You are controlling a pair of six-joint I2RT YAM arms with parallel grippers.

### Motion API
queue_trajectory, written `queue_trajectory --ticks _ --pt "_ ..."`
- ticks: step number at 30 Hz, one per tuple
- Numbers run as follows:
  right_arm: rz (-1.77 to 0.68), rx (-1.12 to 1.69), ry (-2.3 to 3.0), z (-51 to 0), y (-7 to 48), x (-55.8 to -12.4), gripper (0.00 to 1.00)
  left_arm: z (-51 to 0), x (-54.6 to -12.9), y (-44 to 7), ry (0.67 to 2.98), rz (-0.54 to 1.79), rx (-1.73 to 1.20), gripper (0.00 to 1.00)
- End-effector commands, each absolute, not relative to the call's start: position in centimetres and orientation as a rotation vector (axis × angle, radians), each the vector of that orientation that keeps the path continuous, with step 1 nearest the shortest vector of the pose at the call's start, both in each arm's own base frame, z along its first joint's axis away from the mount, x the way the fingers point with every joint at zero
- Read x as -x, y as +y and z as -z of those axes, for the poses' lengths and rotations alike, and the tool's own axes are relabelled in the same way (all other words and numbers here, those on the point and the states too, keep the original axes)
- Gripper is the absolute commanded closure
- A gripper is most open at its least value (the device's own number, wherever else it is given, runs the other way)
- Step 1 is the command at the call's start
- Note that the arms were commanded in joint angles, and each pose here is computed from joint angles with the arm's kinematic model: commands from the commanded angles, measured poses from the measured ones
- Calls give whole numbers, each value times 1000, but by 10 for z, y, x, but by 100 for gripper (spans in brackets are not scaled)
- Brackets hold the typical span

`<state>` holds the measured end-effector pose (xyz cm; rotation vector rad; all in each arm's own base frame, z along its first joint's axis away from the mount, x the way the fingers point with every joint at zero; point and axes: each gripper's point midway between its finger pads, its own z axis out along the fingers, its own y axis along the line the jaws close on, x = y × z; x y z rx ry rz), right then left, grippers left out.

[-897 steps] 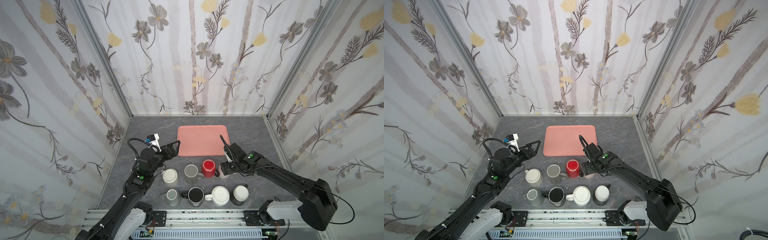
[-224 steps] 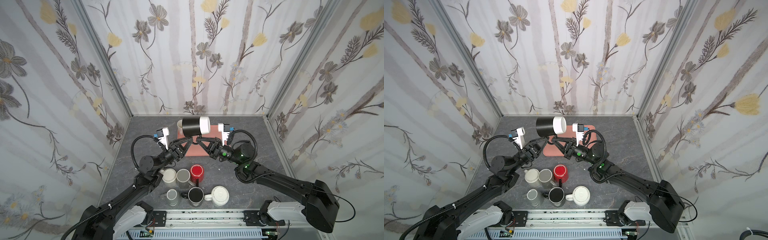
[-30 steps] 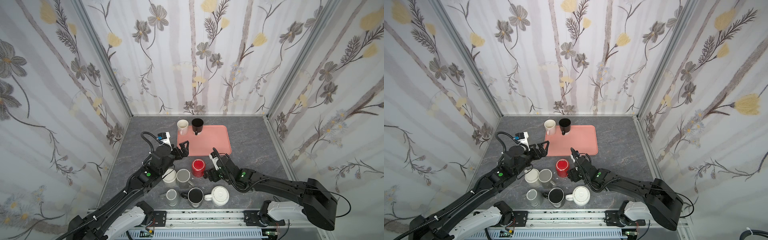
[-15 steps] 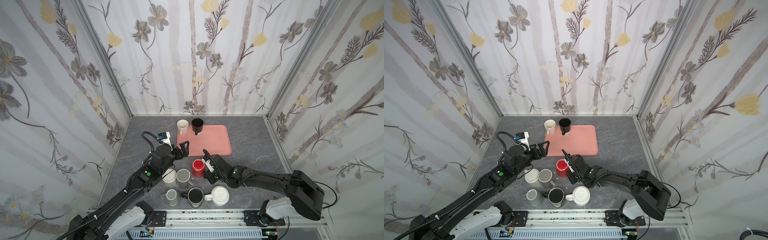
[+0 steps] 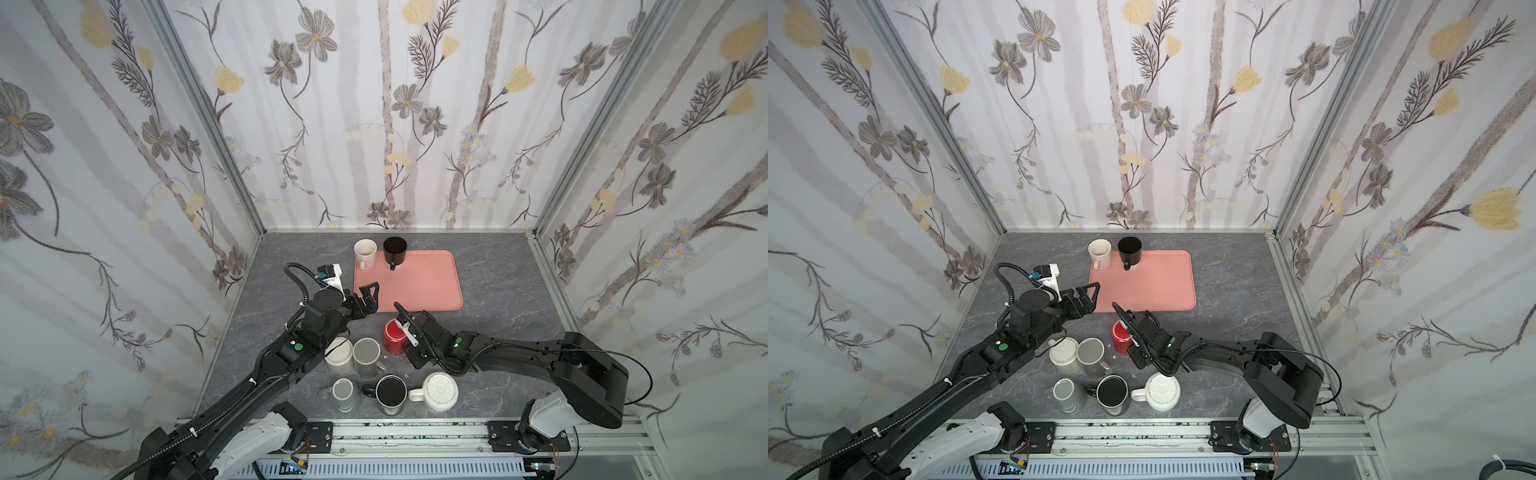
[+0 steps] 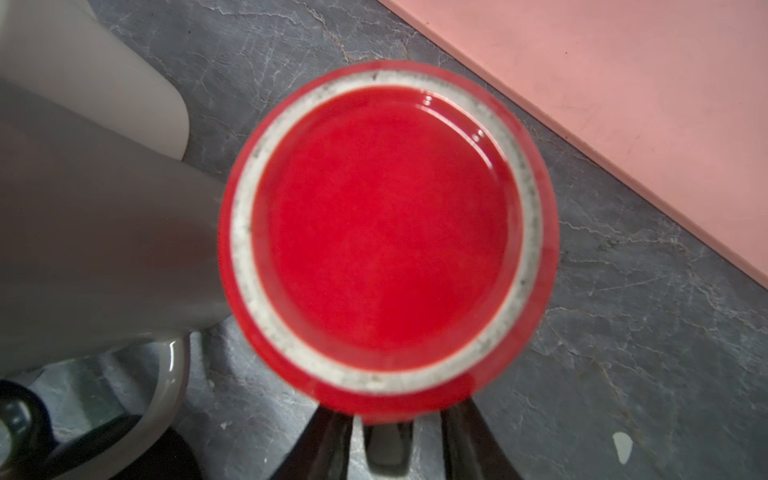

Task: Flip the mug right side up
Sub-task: 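Lower the right gripper onto the upside-down red mug and close it, then lift the red mug and raise it toward the left gripper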

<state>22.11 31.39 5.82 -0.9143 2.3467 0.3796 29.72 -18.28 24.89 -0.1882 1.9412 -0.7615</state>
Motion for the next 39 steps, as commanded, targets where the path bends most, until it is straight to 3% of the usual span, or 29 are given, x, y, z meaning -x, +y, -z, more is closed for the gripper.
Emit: queue_trajectory --ticks 1,9,13,20,29,39 --pt "-343 904 2308 -62 316 -229 70 -260 -299 -185 1902 791 190 0" --pt "-316 911 2304 -57 312 -226 86 -261 -298 -189 1906 809 168 0" --pt "-312 898 2297 -59 308 -226 98 -263 -298 -190 1898 819 163 0" --pt "-317 829 2230 -72 294 -227 100 -265 -296 -193 1867 850 137 0" --pt "-417 563 1985 -163 274 -257 100 -282 -296 -191 1771 883 137 0" --pt "-843 315 1601 -299 273 -272 100 -304 -289 -215 1682 1063 45 0"
